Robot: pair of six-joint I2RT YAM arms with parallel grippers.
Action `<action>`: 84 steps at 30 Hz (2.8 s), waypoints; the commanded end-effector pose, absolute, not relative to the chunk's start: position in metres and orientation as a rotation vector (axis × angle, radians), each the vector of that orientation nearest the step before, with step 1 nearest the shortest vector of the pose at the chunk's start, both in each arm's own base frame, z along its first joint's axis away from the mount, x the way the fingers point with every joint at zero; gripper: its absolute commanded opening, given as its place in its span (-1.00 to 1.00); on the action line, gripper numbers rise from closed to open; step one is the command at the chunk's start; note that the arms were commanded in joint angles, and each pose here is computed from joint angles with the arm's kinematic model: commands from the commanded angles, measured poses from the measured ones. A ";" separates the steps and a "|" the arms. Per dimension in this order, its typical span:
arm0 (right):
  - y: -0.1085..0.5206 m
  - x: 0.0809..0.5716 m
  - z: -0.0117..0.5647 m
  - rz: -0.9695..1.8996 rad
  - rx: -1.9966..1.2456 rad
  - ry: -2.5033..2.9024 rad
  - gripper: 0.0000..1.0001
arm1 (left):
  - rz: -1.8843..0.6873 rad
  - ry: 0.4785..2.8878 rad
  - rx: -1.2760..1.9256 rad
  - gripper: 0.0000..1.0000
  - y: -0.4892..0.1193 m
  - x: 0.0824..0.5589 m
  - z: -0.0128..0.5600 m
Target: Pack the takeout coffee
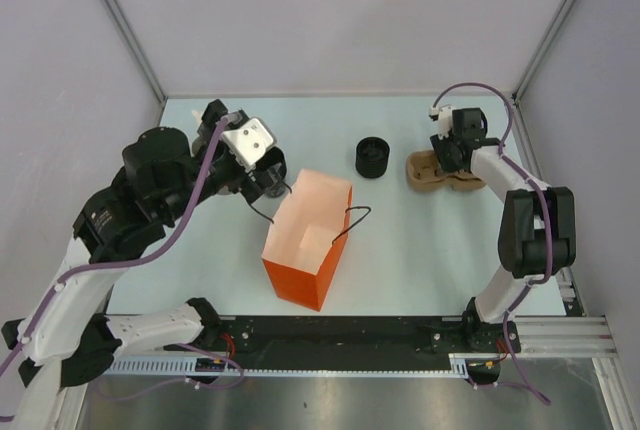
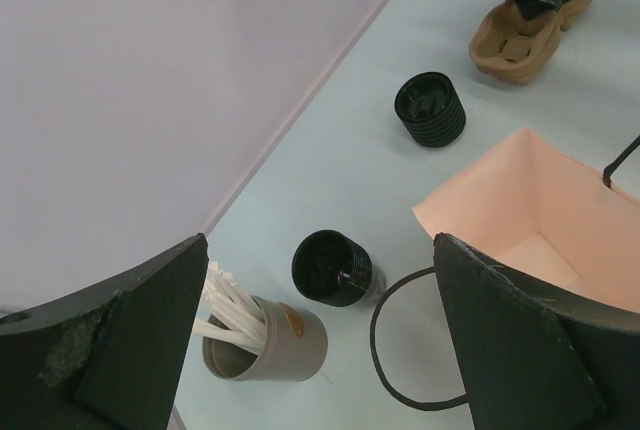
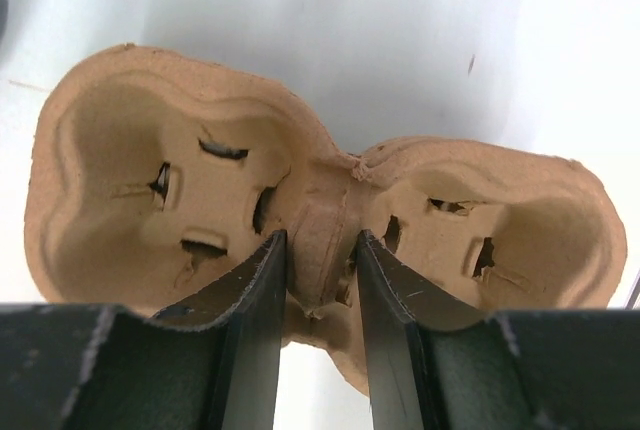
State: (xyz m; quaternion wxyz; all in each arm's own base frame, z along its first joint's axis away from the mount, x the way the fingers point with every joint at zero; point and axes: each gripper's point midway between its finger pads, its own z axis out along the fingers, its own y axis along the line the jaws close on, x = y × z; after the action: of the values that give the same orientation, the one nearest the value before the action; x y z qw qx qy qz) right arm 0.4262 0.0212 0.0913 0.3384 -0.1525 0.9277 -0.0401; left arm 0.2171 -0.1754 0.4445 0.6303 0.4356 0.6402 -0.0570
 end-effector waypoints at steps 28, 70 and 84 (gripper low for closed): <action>0.026 0.461 0.194 -0.021 -0.459 2.154 -0.35 | -0.243 1.478 0.810 1.00 -0.141 0.209 0.458; 0.061 0.452 0.108 -0.038 -0.514 2.369 0.43 | -0.290 1.468 0.763 1.00 -0.128 0.199 0.461; 0.060 0.446 0.089 -0.026 -0.524 2.482 0.26 | -0.294 1.473 0.760 1.00 -0.128 0.199 0.460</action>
State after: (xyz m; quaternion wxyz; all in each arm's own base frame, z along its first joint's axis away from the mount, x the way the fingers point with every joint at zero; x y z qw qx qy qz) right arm 0.4494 0.0625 0.0941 0.3242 -0.2011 0.9243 -0.0092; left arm 0.1998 -0.1270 0.4554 0.6590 0.3456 0.6571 -0.1203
